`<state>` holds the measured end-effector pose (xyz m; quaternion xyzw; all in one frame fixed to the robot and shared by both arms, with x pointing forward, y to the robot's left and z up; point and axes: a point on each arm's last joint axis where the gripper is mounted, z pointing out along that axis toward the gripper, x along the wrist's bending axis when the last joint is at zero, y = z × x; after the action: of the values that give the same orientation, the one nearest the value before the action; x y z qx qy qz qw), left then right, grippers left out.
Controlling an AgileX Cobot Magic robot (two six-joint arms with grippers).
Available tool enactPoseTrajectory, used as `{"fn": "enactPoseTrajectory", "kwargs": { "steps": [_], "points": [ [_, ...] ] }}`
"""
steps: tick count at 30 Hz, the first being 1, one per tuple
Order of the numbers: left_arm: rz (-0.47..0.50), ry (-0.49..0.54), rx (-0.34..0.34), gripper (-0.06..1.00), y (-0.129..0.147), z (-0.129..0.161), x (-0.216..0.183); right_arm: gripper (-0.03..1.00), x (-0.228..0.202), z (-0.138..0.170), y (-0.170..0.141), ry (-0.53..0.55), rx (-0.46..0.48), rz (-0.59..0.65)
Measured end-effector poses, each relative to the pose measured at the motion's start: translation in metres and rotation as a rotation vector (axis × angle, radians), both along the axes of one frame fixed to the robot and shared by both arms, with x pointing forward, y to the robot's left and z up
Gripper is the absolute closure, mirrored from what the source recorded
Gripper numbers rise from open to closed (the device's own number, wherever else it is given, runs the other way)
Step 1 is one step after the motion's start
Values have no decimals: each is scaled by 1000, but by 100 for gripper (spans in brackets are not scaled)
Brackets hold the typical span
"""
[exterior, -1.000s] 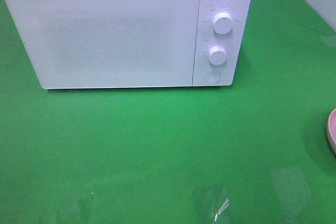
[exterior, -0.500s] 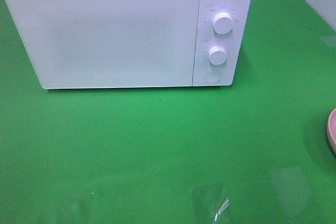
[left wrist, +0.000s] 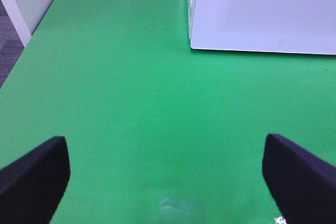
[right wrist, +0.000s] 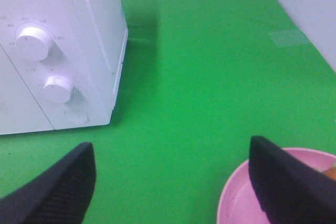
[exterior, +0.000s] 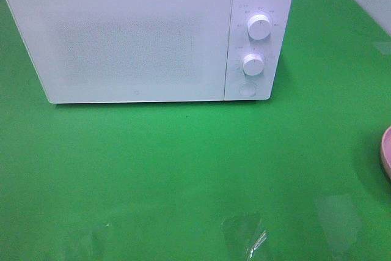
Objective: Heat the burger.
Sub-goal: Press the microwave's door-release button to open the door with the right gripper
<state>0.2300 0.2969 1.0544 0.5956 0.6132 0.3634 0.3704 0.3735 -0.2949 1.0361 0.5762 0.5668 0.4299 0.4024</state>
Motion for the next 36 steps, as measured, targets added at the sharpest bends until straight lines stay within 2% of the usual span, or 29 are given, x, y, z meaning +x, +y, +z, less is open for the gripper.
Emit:
{"fn": "enactPoseTrajectory", "kwargs": {
  "steps": [8, 11, 16, 24, 25, 30, 36],
  "points": [
    [0, 0, 0, 4, 0, 0, 0, 21, 29, -7, 2, -49, 8, 15],
    [0, 0, 0, 4, 0, 0, 0, 21, 48, -12, 4, -99, 29, 17],
    [0, 0, 0, 4, 0, 0, 0, 21, 59, -21, 4, -140, 11, 19],
    [0, 0, 0, 4, 0, 0, 0, 21, 69, -33, 0, -237, 15, -60],
    [0, 0, 0, 4, 0, 0, 0, 21, 70, -35, 7, -266, 2, -52],
    [0, -1, 0, 4, 0, 0, 0, 21, 75, -47, 29, -273, -58, -53],
    [0, -1, 0, 4, 0, 0, 0, 21, 76, -57, 46, -278, -73, -58]
  ]
}}
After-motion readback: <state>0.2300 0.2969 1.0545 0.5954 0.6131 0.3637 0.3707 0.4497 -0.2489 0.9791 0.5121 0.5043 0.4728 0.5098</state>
